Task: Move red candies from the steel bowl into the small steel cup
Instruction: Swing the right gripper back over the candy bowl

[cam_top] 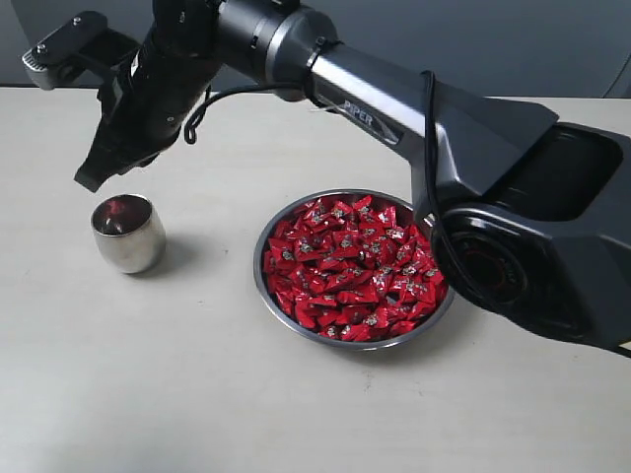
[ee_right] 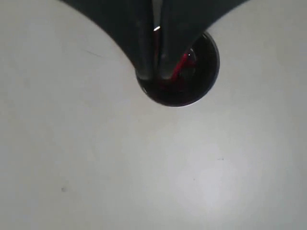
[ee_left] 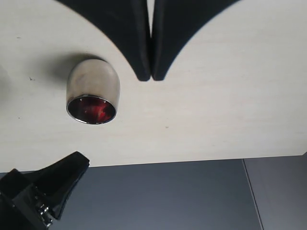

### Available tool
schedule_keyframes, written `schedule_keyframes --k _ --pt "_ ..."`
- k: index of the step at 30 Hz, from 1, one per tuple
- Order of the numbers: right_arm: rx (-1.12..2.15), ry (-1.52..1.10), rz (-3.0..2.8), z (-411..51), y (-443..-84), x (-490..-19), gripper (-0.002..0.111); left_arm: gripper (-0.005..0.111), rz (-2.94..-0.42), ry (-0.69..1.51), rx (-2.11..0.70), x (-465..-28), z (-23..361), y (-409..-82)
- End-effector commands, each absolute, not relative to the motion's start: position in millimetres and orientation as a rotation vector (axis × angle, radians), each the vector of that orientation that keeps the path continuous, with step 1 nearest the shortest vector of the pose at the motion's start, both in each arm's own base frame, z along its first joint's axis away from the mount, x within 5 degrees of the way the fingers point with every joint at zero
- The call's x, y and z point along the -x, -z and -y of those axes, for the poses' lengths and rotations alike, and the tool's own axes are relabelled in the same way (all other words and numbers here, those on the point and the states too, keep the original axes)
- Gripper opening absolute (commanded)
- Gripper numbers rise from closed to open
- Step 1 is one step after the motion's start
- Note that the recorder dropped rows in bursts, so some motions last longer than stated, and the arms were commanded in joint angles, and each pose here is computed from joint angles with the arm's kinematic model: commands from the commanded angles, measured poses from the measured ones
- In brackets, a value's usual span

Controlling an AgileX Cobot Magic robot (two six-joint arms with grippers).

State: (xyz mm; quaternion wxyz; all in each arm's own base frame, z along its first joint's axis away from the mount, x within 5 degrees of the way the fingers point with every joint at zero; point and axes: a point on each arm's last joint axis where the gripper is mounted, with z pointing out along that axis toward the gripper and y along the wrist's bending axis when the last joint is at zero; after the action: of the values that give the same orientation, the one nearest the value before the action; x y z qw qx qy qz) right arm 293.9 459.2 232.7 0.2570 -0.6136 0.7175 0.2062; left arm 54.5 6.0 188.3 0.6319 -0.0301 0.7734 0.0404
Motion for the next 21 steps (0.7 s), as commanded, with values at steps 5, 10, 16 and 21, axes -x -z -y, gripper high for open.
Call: schedule_keyframes --k 5,10,16,21 --pt "1.202 -0.608 -2.082 -443.5 -269.8 -320.9 -0.001 0.000 -1.767 -0.086 0.064 -54.4 -5.6 -187.5" --pt "1.070 -0.559 -2.052 -436.8 -283.7 -331.9 -0.001 0.000 -1.767 -0.086 0.064 -54.4 -5.6 -187.5" --pt "1.002 -0.621 -1.965 -432.6 -311.7 -327.9 -0.001 0.000 -1.767 -0.086 0.064 -54.4 -5.6 -187.5" --pt "0.958 -0.588 -1.925 -421.8 -317.5 -324.7 -0.001 0.000 -1.767 -0.086 0.064 -54.4 -5.6 -187.5"
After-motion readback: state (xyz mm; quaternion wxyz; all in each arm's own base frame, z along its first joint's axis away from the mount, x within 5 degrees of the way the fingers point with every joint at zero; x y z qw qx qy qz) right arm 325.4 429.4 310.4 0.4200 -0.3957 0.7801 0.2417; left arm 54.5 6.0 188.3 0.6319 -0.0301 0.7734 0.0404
